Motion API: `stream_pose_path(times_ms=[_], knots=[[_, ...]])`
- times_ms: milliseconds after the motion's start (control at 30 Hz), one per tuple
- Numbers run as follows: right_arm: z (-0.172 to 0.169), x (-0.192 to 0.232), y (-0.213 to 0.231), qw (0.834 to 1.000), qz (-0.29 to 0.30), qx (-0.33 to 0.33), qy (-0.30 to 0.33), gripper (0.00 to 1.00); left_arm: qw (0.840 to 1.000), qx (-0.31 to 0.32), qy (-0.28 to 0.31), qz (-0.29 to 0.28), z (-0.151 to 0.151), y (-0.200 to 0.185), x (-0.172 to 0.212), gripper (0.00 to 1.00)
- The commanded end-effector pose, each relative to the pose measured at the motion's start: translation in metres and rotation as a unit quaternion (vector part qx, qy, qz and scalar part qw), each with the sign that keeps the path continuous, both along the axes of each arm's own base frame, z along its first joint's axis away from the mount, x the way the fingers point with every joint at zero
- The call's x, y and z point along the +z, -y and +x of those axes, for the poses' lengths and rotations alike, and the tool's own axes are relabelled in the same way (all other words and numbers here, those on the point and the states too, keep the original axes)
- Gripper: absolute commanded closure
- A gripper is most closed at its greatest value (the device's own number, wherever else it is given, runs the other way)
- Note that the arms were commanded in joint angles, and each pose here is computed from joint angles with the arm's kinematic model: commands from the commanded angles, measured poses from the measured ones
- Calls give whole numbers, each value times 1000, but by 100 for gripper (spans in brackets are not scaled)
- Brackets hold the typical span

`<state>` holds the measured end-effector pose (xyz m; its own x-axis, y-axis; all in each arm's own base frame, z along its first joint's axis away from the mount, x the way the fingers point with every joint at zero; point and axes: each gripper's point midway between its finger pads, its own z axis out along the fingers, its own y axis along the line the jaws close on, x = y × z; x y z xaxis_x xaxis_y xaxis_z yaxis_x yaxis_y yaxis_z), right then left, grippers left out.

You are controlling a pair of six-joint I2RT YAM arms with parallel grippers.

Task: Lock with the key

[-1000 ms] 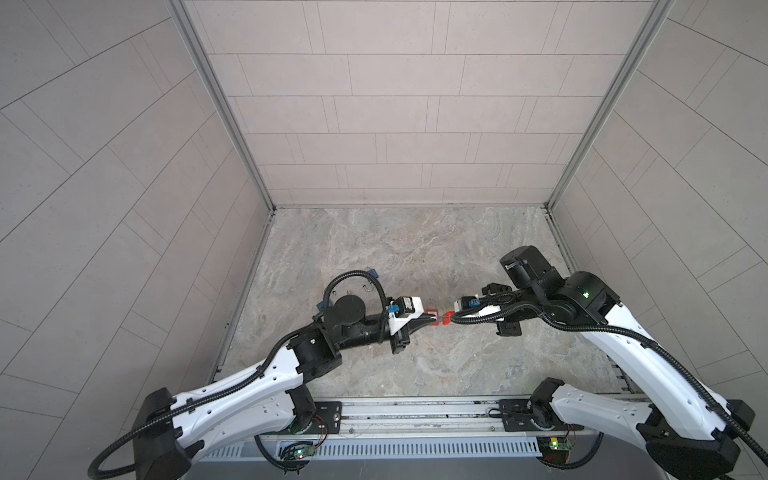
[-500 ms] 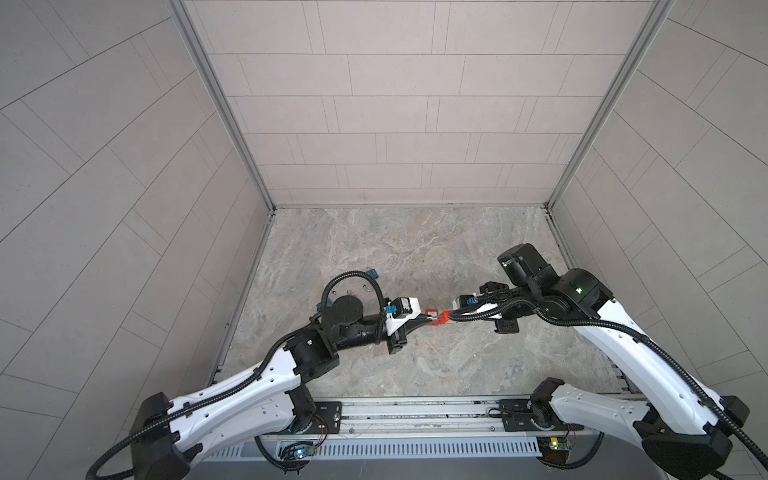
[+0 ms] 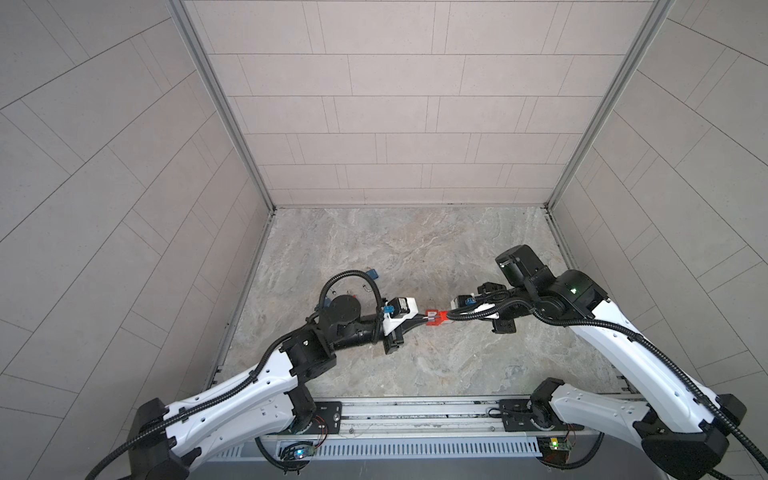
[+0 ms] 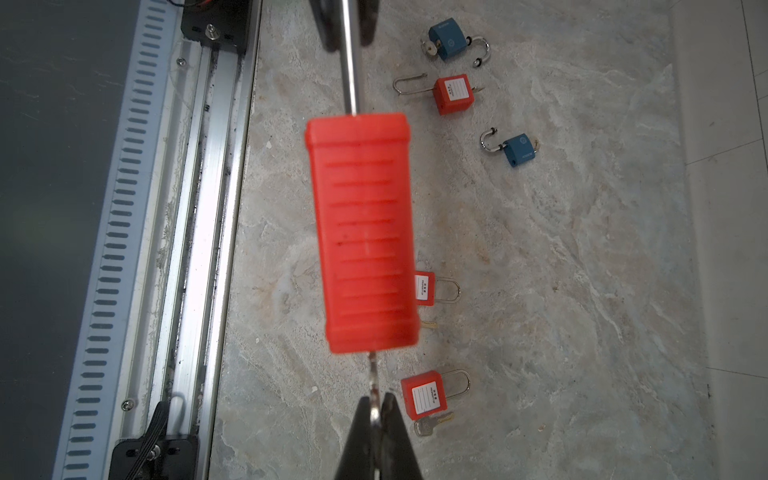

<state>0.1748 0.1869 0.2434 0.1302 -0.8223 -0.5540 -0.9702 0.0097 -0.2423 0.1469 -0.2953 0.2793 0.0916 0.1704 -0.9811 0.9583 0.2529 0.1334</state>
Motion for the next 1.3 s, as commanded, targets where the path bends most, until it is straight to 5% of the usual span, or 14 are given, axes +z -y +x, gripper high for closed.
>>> stream_pose_path(times_ms=[0, 400, 600, 833, 1033, 1100, 1267], knots=[[4, -33, 58, 988, -125, -89, -11, 100, 999, 14, 29, -33, 0, -17, 29, 100], [8, -35, 53, 988, -107, -111, -23, 100, 999, 36, 15, -15, 12, -27, 26, 100], [26, -35, 37, 984, -49, -168, -28, 100, 987, 89, -81, 103, 40, -46, -18, 100], [63, -44, 28, 951, -4, -307, -31, 100, 949, 103, -219, 204, 58, -74, -56, 100], [69, -48, 15, 922, 38, -383, -46, 100, 925, 78, -241, 285, 61, -81, -83, 100], [72, -44, 7, 906, 67, -414, -49, 100, 908, 73, -248, 329, 68, -87, -97, 100], [64, -55, -12, 907, 71, -411, -52, 100, 855, 25, -278, 438, 71, -98, -134, 100]])
